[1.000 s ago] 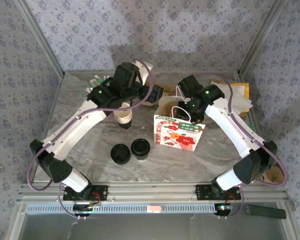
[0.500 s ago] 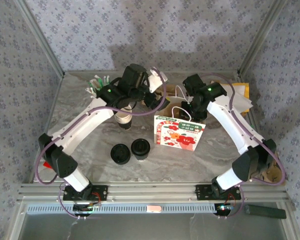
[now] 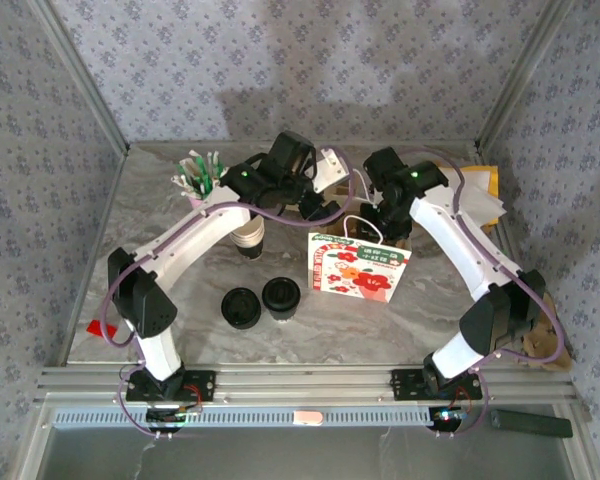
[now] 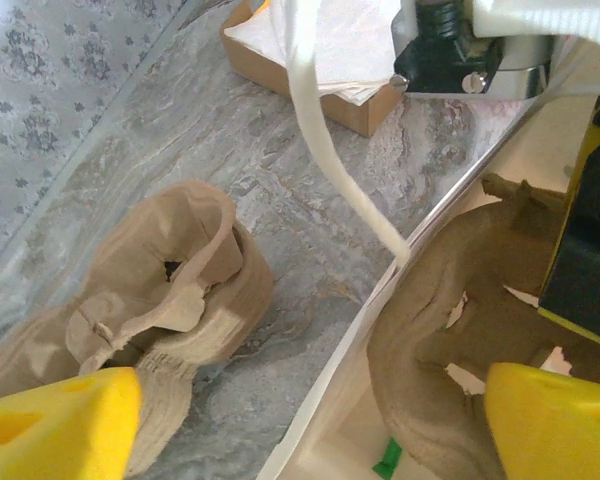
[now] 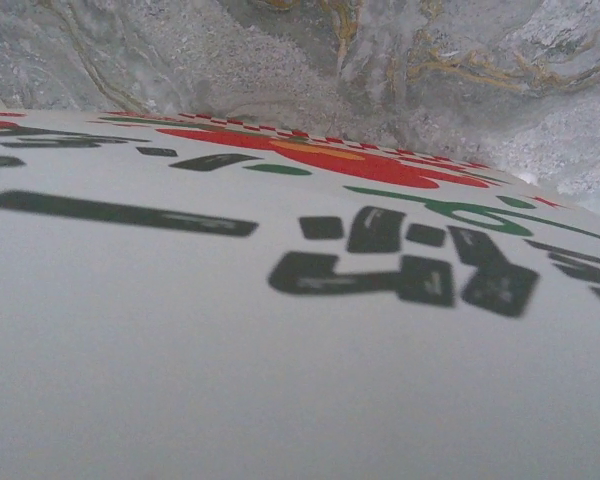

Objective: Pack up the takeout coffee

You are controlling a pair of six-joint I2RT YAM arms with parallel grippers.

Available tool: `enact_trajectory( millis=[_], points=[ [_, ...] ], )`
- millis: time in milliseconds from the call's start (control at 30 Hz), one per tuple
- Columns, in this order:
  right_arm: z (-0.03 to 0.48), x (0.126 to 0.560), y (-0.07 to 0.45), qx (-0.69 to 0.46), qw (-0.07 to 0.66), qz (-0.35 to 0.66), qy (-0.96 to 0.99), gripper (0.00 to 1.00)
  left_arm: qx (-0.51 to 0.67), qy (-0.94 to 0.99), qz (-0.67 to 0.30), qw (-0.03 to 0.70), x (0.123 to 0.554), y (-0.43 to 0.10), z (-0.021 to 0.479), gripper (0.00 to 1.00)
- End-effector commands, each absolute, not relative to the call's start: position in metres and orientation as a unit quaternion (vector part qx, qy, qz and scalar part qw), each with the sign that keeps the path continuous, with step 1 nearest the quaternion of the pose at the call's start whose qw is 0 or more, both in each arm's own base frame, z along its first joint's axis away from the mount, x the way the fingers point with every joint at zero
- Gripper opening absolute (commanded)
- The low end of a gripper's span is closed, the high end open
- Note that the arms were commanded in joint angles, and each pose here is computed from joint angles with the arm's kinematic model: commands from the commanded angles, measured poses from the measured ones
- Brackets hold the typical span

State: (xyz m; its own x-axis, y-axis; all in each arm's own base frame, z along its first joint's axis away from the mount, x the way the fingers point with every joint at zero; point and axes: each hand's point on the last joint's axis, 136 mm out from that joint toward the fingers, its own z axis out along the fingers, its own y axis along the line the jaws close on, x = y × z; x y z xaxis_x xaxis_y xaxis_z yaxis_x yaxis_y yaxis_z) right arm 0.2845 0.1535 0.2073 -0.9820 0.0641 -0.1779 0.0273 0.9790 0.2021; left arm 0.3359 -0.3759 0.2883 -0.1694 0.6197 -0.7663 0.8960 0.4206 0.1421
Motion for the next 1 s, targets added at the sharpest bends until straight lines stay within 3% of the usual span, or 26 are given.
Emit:
enact_trajectory(
  millis=[0,333,600,700,767,833,967],
  points=[
    [0.223,0.279,0.151,0.013,0.099,0.109,0.989,0.34,0.517,0.733,-0.184,0.401,0.335,-0.383,0.300,0.78],
    [0.237,0.276,0.148,0.005,0.126,0.118,0.985,0.34,0.494,0.760,-0.189,0.379,0.338,-0.384,0.295,0.38],
    [0.235,0.272,0.147,-0.006,0.128,0.119,0.985,0.34,0.479,0.770,-0.205,0.369,0.340,-0.387,0.300,0.16],
    [0.235,0.272,0.146,-0.010,0.128,0.118,0.985,0.34,0.474,0.771,-0.211,0.368,0.339,-0.386,0.302,0.23],
    [0.234,0.271,0.145,-0.011,0.128,0.117,0.985,0.35,0.473,0.772,-0.213,0.368,0.338,-0.384,0.304,0.38],
    [0.235,0.271,0.143,-0.010,0.130,0.118,0.984,0.35,0.476,0.768,-0.218,0.369,0.334,-0.382,0.310,0.62],
    [0.236,0.271,0.142,-0.008,0.131,0.121,0.984,0.34,0.487,0.748,-0.235,0.386,0.325,-0.380,0.327,0.86]
  ],
)
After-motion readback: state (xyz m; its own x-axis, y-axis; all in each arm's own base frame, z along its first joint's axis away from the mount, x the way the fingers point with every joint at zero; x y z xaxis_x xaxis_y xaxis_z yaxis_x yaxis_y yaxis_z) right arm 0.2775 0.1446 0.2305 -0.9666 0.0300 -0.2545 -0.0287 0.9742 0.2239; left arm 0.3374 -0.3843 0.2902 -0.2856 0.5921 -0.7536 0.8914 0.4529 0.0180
